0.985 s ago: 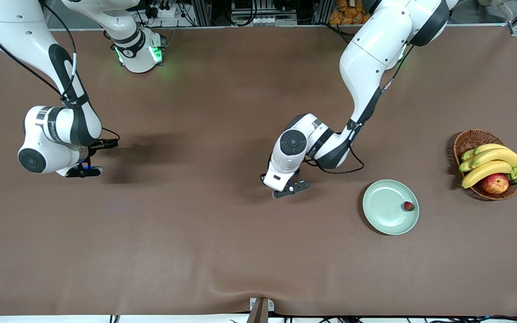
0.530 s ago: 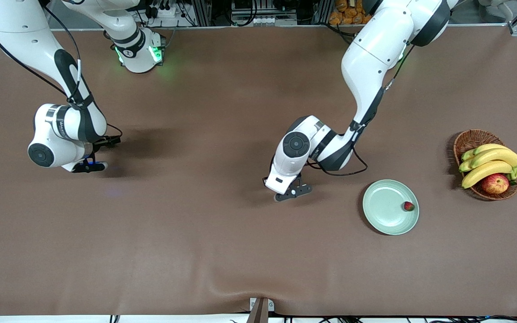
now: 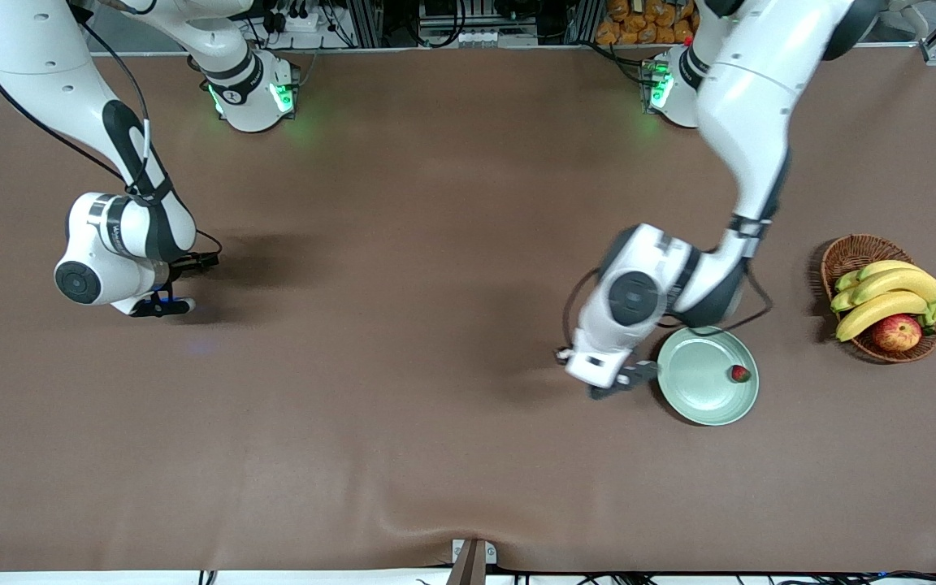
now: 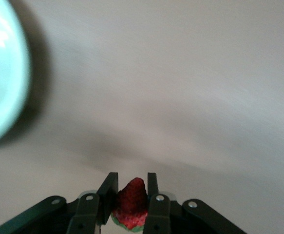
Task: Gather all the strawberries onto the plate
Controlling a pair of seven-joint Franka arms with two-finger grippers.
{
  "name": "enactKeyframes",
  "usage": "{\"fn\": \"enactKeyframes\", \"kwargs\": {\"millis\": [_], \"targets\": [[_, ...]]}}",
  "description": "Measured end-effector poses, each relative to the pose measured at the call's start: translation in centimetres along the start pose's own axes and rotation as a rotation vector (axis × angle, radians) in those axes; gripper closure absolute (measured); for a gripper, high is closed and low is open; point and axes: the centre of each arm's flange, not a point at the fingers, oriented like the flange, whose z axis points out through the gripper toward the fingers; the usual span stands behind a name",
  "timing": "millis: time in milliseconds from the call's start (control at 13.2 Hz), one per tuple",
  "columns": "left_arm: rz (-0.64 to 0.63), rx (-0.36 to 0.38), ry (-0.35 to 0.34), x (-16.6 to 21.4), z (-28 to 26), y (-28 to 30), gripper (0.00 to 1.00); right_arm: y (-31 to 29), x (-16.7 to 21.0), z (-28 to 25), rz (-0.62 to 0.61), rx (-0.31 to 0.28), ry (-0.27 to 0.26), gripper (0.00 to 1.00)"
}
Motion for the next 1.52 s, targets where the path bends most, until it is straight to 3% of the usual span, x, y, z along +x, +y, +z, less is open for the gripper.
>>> {"fn": "enactKeyframes", "kwargs": {"millis": [303, 379, 530, 758, 985, 1212, 1364, 1515], "targets": [[-0.04, 0.026, -0.035, 5.0, 1.1, -6.9, 0.7, 0.5, -0.1, -0.2, 0.009, 0.004, 0.001, 0.57], [-0.042, 0.025, -0.037, 5.9, 1.1, -8.1, 0.7, 0.6, -0.2, -0.3, 0.011, 0.005, 0.001, 0.63], [-0.034, 0.023, -0.04, 7.4, 1.1, -10.2, 0.7, 0.5, 0.2, -0.9, 0.008, 0.0, 0.022, 0.63], [-0.029, 0.032, -0.048, 9.2, 1.7, -13.3, 0.66, -2.1, 3.2, -6.7, -0.058, -0.032, 0.154, 0.63], [-0.015, 0.07, -0.023, 10.0, 1.7, -14.7, 0.35, -12.7, 6.3, -14.5, -0.215, -0.032, 0.318, 0.63], [0.033, 0.079, -0.003, 10.6, -2.2, -15.3, 0.04, -25.4, 8.8, -17.3, -0.339, 0.027, 0.415, 0.63], [0.084, 0.081, 0.021, 10.4, -6.6, -15.7, 0.0, -32.5, 10.6, -17.5, -0.416, 0.04, 0.456, 0.63], [0.119, 0.063, 0.035, 9.1, -9.4, -14.2, 0.0, -39.7, 11.5, -17.3, -0.482, 0.043, 0.532, 0.63]]}}
